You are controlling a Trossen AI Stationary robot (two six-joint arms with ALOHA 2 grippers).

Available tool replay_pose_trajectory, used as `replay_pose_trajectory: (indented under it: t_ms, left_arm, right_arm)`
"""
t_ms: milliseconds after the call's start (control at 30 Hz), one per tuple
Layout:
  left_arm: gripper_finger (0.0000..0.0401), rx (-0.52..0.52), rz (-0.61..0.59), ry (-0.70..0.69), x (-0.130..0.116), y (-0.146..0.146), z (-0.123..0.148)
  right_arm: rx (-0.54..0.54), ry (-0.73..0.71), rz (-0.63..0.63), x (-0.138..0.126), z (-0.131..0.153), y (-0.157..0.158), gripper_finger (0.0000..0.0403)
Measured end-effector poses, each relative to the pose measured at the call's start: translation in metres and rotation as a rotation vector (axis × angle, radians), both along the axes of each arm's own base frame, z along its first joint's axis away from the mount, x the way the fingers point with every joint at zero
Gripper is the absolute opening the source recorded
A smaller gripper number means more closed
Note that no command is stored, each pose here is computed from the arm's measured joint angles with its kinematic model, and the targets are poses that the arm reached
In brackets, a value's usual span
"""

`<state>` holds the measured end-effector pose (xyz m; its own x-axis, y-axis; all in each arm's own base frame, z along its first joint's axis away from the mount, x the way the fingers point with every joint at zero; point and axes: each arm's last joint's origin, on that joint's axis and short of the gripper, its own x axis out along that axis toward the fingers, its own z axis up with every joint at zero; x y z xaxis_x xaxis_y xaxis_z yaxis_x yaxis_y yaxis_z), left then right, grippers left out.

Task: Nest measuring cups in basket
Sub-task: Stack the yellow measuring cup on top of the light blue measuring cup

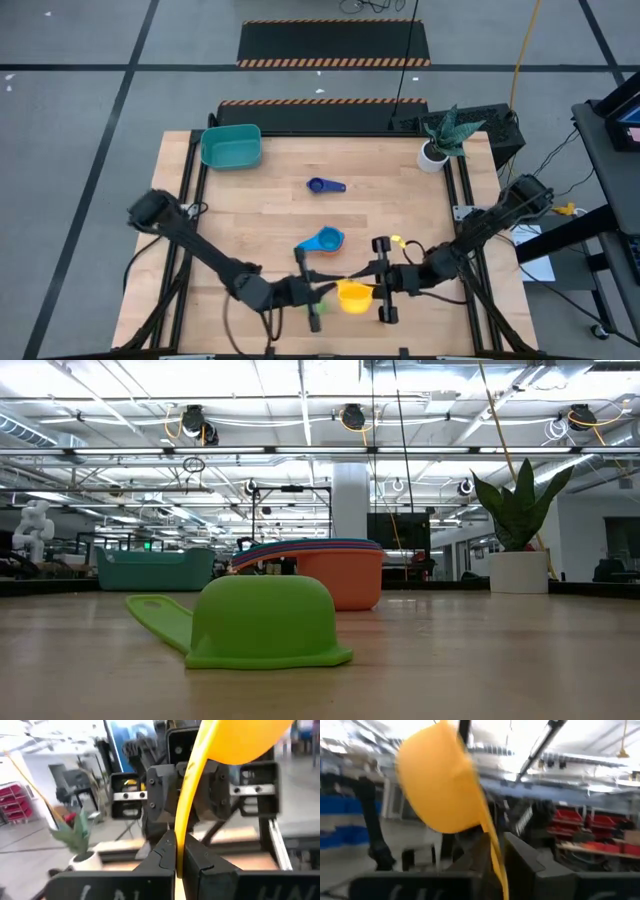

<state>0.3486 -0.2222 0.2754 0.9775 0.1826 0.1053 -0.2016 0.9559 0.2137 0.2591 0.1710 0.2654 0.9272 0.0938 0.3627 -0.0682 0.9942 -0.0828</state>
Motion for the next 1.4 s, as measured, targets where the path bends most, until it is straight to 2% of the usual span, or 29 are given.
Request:
replay_pose_trajectory:
  t_ms: [100, 233, 300, 400, 533, 700, 967, 1100, 1233, 1400]
  left_arm:
    - [0.0004, -0.004, 0.01, 0.137, -0.018, 0.008, 0.017]
    - [0.0007, -0.077, 0.034, 0.287, -0.044, 0.024, 0.031]
    - [0.0007, -0.108, 0.051, 0.348, -0.056, 0.031, 0.034]
    - [0.0004, -0.122, 0.094, 0.466, -0.068, 0.039, 0.027]
    - [0.0007, -0.167, 0.17, 0.609, -0.072, 0.055, 0.012]
    - [0.0005, -0.261, 0.141, 0.8, -0.063, 0.071, -0.007]
    - [0.0012, -0.266, 0.156, 0.903, -0.055, 0.076, -0.026]
    - [0.0005, -0.273, 0.148, 0.901, -0.055, 0.075, -0.025]
    - [0.001, -0.274, 0.144, 0.902, -0.055, 0.075, -0.025]
    - [0.0005, -0.281, 0.127, 0.915, -0.055, 0.075, -0.026]
  right_arm:
    - [-0.006, 0.134, -0.06, -0.003, 0.004, -0.004, 0.0087]
    - [0.009, 0.37, -0.146, -0.006, 0.008, -0.009, 0.0128]
    - [0.026, 0.444, -0.191, -0.008, 0.012, -0.012, 0.014]
    - [0.05, 0.5, -0.233, -0.01, 0.014, -0.012, 0.0147]
    - [0.041, 0.53, -0.295, -0.005, 0.013, -0.004, 0.0148]
    - [-0.082, 0.602, -0.374, 0.011, 0.008, 0.004, 0.0148]
    - [-0.123, 0.685, -0.4, 0.02, 0.004, 0.003, 0.0148]
    - [-0.148, 0.731, -0.355, 0.02, 0.001, 0.001, 0.0148]
    - [-0.129, 0.778, -0.377, 0.022, -0.004, -0.006, 0.0147]
    - [-0.118, 0.798, -0.346, 0.023, -0.005, -0.009, 0.0127]
